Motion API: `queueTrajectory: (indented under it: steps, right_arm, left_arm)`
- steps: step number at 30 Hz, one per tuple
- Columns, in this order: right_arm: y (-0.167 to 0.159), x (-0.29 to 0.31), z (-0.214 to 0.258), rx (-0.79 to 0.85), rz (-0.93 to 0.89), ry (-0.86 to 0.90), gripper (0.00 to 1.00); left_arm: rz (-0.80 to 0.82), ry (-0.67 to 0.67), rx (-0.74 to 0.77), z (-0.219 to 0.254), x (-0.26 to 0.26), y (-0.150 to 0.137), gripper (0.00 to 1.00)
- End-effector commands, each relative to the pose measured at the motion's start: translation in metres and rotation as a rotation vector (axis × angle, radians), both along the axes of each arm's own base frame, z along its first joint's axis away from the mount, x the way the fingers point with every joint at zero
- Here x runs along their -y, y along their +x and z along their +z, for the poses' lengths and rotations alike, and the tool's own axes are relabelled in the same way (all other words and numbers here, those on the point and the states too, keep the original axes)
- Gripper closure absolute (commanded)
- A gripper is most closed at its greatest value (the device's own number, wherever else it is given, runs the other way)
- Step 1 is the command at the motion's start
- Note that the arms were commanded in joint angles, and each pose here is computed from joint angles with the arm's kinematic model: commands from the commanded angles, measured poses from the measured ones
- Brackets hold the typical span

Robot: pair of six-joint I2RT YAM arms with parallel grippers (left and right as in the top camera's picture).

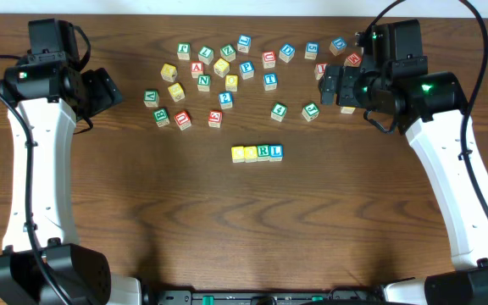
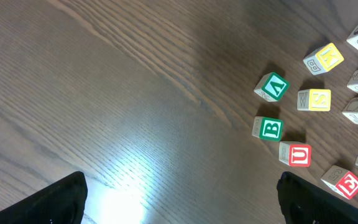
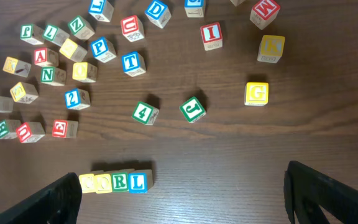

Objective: Spell out CORL

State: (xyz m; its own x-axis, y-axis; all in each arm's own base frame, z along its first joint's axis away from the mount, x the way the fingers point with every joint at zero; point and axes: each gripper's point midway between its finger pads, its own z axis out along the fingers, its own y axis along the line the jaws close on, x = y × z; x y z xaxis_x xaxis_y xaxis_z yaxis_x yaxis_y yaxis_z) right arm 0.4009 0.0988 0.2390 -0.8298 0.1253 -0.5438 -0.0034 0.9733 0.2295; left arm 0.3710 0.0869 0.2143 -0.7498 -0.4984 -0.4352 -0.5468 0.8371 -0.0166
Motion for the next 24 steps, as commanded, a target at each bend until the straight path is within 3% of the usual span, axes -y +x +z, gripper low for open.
queueTrajectory:
  steps: [1,5,9,15,20,24]
  right_arm:
    - [0.007,0.007,0.012,0.049,-0.020,-0.012,0.01]
    - [0.022,0.016,0.037,0.217,-0.015,-0.083,0.01]
    - [0.011,0.019,0.074,0.439,0.038,-0.109,0.01]
    - [-0.069,0.053,0.075,0.765,0.018,-0.163,0.01]
    - [-0.124,0.078,0.030,0.870,-0.050,-0.174,0.01]
    - [-0.146,0.088,0.002,0.915,-0.086,-0.184,0.01]
  left_arm:
    - [-0.002,0.002,-0.016,-0.004,-0.001,0.000,0.04]
    - [-0.002,0.002,-0.016,-0.004,-0.001,0.000,0.04]
    - [-0.002,0.002,-0.016,-0.004,-0.001,0.000,0.04]
    - [-0.002,0.002,-0.016,-0.004,-0.001,0.000,0.04]
    - [-0.002,0.002,-0.016,-0.004,-0.002,0.000,0.04]
    - [-0.002,0.002,-0.016,-0.004,-0.001,0.000,0.04]
